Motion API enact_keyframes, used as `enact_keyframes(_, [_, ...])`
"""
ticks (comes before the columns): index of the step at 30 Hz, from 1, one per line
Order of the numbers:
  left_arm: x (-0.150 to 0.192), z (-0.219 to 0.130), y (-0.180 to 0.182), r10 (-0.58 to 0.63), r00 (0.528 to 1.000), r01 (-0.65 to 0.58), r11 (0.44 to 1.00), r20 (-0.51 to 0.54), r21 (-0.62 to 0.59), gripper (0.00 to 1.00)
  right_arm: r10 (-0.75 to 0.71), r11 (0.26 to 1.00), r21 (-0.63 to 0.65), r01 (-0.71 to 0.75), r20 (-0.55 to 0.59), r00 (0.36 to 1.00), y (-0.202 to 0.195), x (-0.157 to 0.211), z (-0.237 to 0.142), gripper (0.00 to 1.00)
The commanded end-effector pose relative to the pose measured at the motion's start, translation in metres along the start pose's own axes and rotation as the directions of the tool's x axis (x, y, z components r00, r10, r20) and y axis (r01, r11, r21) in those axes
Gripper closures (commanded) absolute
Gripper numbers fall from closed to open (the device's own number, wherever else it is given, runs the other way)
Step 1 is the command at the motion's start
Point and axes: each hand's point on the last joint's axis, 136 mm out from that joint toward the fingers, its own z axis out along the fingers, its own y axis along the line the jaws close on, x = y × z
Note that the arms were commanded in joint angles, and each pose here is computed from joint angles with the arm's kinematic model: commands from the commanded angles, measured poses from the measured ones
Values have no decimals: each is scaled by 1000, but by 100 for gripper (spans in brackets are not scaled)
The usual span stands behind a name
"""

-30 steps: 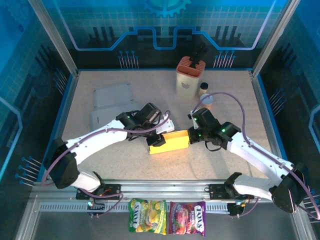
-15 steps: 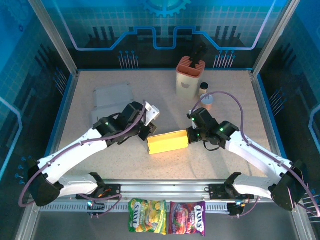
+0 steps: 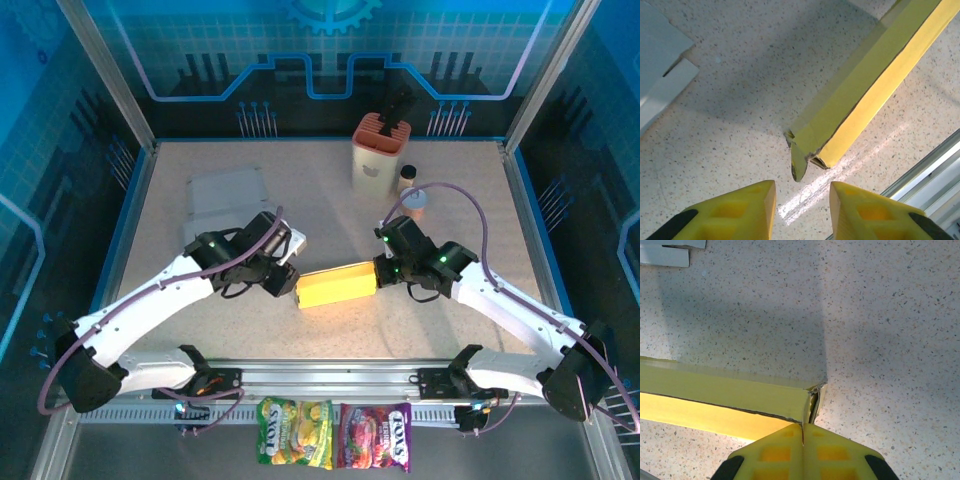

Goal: Fold the paper box

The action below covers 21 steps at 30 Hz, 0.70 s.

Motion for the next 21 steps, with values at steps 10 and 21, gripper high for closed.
enact_keyframes(10, [10, 25, -2, -57, 994, 61, 998, -94, 32, 65, -3, 1000, 3, 3, 1, 1000, 5, -3, -4, 100])
enact_keyframes(21, [5, 28, 0, -65, 994, 69, 997, -93, 33, 74, -3, 1000, 4, 3, 0, 1000, 4, -2, -5, 100])
